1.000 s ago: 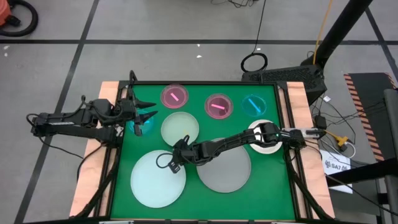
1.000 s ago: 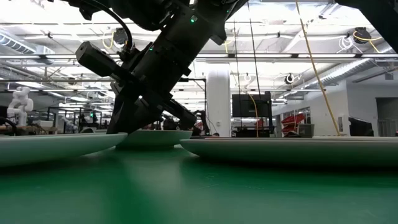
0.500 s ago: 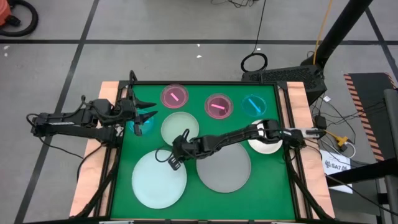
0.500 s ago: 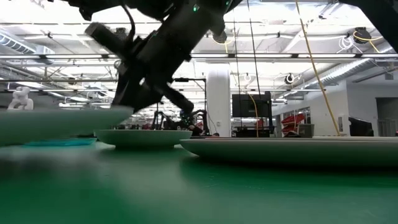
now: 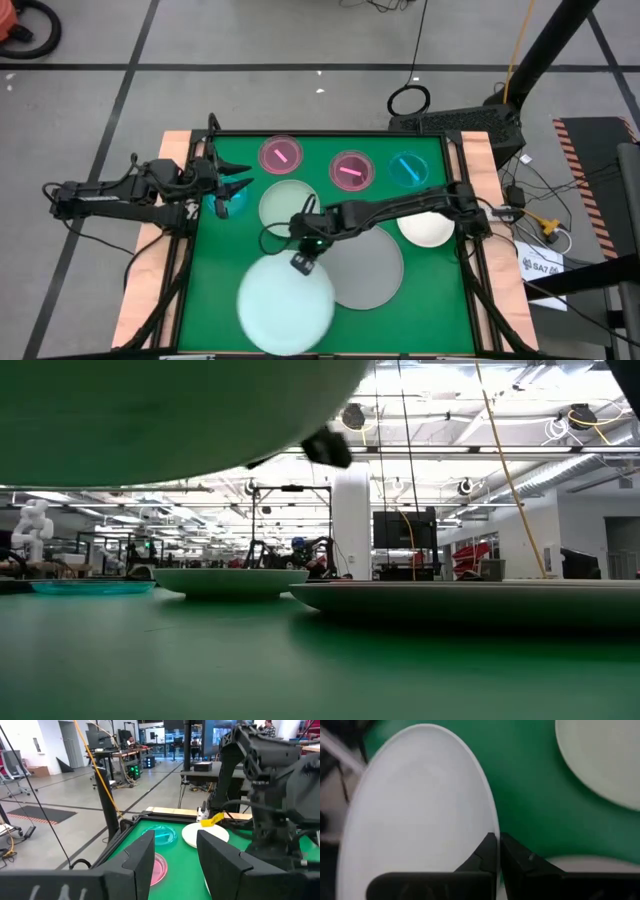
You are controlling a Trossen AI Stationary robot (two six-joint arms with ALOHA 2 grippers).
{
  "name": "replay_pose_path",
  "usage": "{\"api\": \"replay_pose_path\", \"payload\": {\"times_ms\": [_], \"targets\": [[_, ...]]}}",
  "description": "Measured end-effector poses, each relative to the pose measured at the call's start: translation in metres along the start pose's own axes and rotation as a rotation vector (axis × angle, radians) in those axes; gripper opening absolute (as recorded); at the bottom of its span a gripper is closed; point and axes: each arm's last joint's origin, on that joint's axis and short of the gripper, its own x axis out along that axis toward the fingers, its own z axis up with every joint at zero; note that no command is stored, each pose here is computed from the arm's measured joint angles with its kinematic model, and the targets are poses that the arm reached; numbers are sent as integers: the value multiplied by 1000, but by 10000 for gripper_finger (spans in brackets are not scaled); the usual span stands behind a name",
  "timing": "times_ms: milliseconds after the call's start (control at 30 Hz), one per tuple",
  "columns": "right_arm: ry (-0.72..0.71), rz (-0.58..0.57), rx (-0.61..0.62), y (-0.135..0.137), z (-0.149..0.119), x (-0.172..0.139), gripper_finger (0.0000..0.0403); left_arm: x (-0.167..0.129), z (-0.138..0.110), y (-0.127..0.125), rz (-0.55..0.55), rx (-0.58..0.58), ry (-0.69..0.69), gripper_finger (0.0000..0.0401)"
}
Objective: Stack plastic plates
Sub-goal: Stack the light blue plate on top of the gray plate
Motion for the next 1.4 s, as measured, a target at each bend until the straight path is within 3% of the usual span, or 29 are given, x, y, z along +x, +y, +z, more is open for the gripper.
{"api": "replay_pose_path", "payload": {"times_ms": [233,567,700,1133,1400], "targets": [[118,-75,-119,-7,-13,-39,1,0,0,0,0,-4,0,154],[77,-107,-234,-26,-20,-94,1,0,0,0,-6,-34,1,154],[21,-87,-268,-50,-38,-102,1,0,-1,-2,-21,-59,7,154],[-249,-26,-215,-167,-128,-115,1,8,-5,-6,-10,-50,46,154],[-277,2,-173,-197,-150,-101,1,23,-13,-8,64,-42,113,154]]}}
